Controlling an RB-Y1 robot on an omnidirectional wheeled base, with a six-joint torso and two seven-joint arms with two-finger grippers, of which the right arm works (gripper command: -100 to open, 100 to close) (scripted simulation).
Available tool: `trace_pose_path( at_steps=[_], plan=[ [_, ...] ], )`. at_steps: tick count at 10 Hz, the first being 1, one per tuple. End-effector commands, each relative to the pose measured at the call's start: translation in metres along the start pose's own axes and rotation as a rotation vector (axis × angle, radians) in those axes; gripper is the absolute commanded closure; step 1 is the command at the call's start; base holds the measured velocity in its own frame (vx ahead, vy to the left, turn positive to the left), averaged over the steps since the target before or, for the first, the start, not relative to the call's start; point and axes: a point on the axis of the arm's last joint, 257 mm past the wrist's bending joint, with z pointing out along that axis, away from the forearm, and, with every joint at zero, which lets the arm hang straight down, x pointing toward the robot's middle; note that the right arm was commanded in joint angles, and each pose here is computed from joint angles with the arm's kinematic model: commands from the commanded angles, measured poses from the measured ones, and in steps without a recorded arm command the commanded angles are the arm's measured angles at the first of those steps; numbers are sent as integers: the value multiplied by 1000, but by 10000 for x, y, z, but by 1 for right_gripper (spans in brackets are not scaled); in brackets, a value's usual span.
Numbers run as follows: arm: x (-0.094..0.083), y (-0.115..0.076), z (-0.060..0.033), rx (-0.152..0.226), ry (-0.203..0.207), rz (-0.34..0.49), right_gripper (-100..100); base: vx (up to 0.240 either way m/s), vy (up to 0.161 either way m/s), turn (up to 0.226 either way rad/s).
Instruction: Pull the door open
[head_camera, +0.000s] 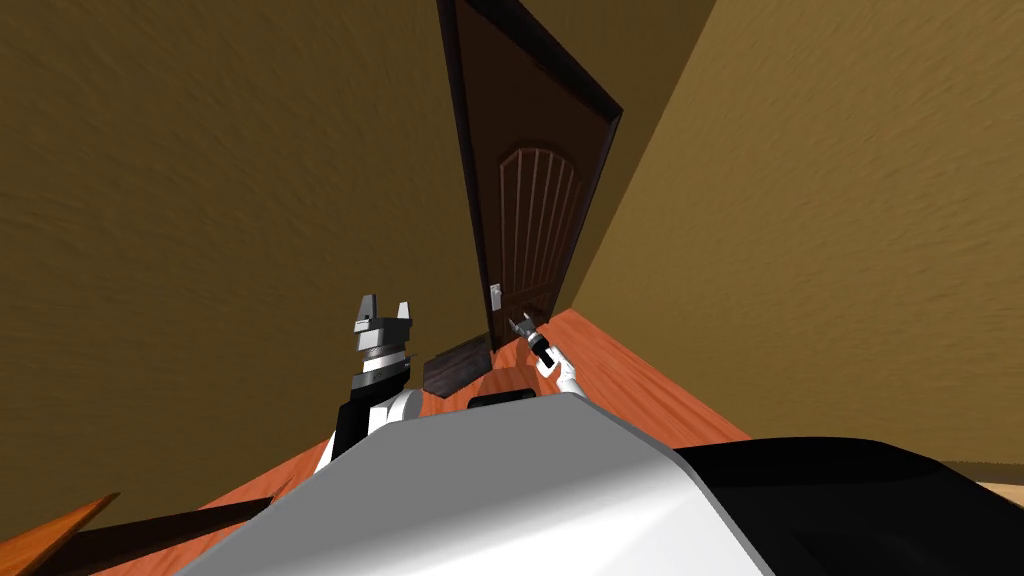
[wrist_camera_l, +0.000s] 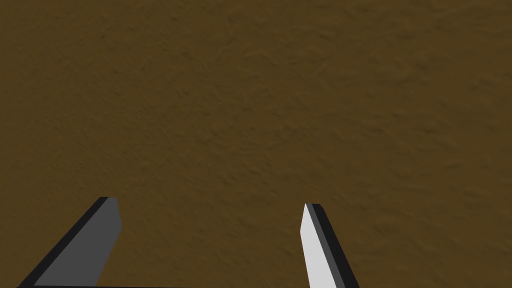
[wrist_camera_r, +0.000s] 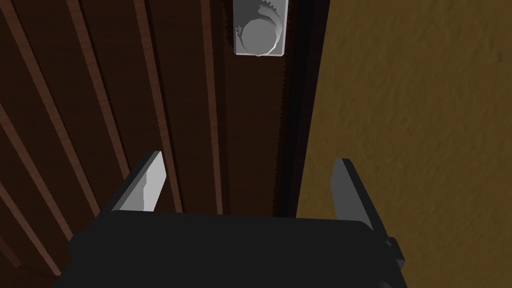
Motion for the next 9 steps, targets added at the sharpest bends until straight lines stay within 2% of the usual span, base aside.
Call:
trace_pose_path(
  at_steps=[1,9],
  plan=[
    [1,-22,4,3,1,-3,-100,-166,-97,29],
    [16,-208,43,32,7,-27,-100,-189,-82,55]
  ],
)
